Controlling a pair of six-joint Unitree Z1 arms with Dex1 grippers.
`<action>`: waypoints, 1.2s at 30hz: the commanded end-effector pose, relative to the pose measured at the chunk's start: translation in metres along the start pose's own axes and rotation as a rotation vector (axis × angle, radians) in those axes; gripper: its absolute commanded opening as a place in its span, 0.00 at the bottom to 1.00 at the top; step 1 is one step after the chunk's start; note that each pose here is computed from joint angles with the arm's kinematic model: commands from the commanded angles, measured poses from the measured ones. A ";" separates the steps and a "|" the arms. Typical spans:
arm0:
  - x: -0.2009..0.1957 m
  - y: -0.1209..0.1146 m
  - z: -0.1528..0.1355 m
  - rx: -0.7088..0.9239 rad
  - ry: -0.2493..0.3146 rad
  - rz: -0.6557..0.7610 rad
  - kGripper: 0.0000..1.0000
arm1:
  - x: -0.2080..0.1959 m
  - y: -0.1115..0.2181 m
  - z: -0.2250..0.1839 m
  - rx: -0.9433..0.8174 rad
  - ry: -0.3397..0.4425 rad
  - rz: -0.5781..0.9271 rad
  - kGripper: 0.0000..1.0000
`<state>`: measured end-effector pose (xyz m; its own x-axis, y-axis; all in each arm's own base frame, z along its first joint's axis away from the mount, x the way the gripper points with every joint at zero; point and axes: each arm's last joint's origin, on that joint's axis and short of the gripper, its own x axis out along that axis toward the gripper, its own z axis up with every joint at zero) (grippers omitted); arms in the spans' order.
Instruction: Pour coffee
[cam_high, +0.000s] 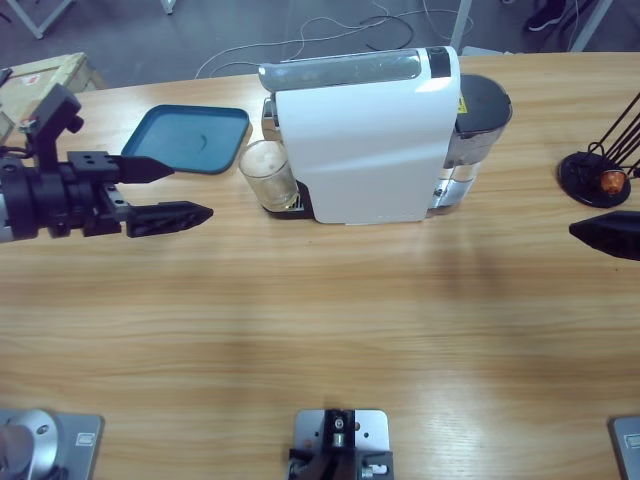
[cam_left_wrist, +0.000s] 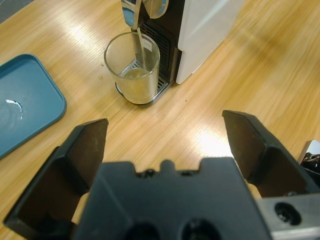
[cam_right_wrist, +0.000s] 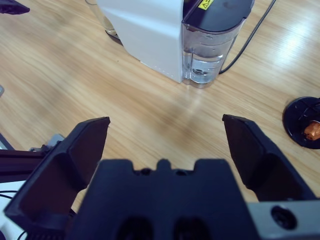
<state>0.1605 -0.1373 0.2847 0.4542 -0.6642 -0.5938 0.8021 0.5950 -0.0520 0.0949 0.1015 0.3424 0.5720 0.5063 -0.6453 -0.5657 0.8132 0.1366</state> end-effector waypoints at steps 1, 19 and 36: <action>0.005 -0.001 -0.009 0.009 0.049 0.011 1.00 | 0.010 0.003 -0.003 -0.010 0.044 0.014 1.00; 0.009 0.001 -0.009 0.040 0.061 0.029 1.00 | 0.015 0.005 0.000 -0.010 0.050 0.023 1.00; 0.013 0.003 -0.007 0.077 0.071 0.041 1.00 | 0.016 0.005 0.001 -0.010 0.053 0.027 1.00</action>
<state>0.1637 -0.1371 0.2819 0.4816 -0.6302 -0.6091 0.8073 0.5894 0.0284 0.0971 0.1050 0.3410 0.5600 0.5121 -0.6513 -0.5721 0.8076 0.1430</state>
